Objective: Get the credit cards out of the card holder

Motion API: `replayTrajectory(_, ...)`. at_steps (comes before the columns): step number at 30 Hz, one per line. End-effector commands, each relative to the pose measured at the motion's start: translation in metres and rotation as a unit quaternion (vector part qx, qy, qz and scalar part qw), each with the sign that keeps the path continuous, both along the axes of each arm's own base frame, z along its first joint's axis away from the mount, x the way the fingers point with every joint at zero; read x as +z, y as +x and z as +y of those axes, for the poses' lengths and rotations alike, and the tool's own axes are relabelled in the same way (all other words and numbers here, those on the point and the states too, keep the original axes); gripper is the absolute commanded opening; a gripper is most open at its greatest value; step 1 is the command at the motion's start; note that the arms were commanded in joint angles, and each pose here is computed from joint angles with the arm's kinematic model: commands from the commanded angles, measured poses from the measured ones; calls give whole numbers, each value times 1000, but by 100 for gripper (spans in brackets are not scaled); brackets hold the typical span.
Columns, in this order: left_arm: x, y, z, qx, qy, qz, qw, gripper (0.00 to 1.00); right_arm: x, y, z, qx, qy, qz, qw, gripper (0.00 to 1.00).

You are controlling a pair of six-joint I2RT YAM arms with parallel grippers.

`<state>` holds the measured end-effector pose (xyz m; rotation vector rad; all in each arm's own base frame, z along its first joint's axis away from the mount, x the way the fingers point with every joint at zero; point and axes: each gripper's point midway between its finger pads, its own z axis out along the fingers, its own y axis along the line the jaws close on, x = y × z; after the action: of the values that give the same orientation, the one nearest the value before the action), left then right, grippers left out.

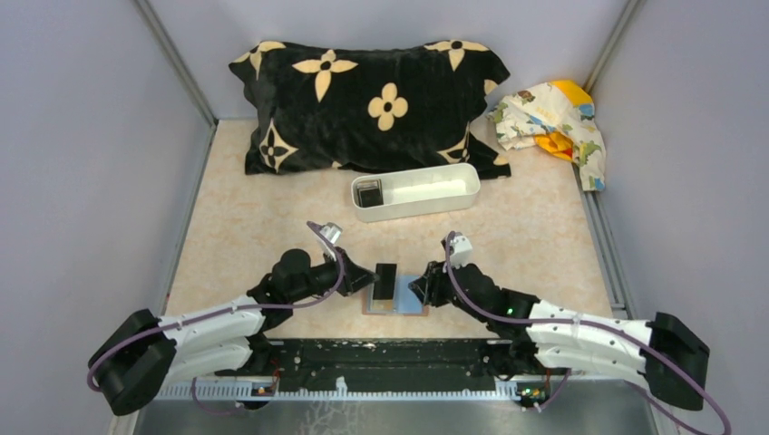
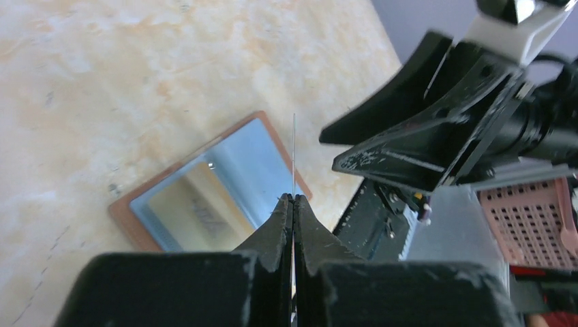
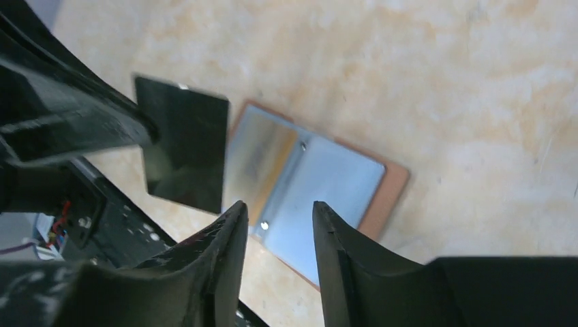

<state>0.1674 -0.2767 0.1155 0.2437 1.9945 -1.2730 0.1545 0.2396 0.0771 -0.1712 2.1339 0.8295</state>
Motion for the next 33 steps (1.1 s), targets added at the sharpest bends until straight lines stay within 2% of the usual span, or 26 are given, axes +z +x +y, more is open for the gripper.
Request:
replayTrajectory(1,31,-20,-12,-96,-34,-92,991,0,67,12,12,62,-4,-112,992,46)
replayTrajectory(6,41,-34,-16,-158,-33,-162,973,0,104,3,24,151,-17,-173,973,52)
replayTrajectory(14,60,-52,-19,-222,-50,-223,948,0,134,-14,32,250,-40,-218,943,51)
replayTrajectory(20,74,-68,-23,-269,-77,-233,931,0,143,-35,36,310,-24,-226,923,43)
replayTrajectory(28,78,-69,-23,-273,-80,-238,928,0,145,-56,39,365,-12,-210,907,40)
replayTrajectory(33,80,-71,-23,-277,-83,-238,927,0,139,-57,41,369,-11,-199,908,28)
